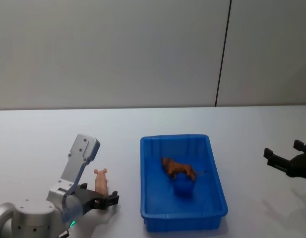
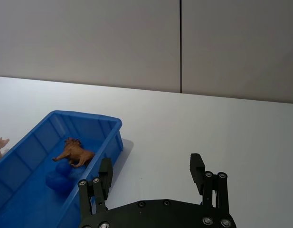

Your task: Pick up the two dolls from the table and place them into the box.

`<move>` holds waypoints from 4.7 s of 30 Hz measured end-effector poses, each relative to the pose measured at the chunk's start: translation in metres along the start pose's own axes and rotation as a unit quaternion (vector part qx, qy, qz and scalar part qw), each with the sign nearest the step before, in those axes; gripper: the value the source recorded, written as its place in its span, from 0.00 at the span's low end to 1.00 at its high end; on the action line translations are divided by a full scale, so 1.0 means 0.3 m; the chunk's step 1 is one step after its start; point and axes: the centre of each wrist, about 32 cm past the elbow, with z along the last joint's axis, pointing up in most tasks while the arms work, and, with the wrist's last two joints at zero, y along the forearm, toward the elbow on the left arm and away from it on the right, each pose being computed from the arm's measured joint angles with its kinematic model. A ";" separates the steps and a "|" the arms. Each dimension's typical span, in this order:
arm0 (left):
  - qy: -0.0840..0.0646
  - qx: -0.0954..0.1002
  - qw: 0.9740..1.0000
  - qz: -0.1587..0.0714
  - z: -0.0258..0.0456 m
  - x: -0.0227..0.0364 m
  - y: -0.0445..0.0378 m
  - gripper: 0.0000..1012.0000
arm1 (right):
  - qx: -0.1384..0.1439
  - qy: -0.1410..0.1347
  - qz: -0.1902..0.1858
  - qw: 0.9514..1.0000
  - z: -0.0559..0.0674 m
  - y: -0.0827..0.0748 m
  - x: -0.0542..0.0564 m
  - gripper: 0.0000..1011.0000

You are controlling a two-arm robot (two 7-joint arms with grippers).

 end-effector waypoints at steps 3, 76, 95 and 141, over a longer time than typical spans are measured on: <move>0.001 0.001 1.000 0.002 0.000 0.001 -0.006 0.97 | 0.000 0.000 0.000 1.000 0.000 0.000 0.000 0.99; -0.028 -0.208 0.965 -0.154 0.232 0.037 0.090 0.46 | 0.000 0.000 0.000 1.000 0.000 0.000 0.000 0.99; -0.047 -0.155 0.937 -0.309 0.330 0.011 0.025 0.46 | 0.000 0.000 0.000 1.000 0.000 0.000 0.000 0.99; -0.048 -0.104 0.940 -0.322 0.350 -0.024 -0.100 0.99 | 0.000 0.000 0.000 1.000 0.000 0.000 0.000 0.99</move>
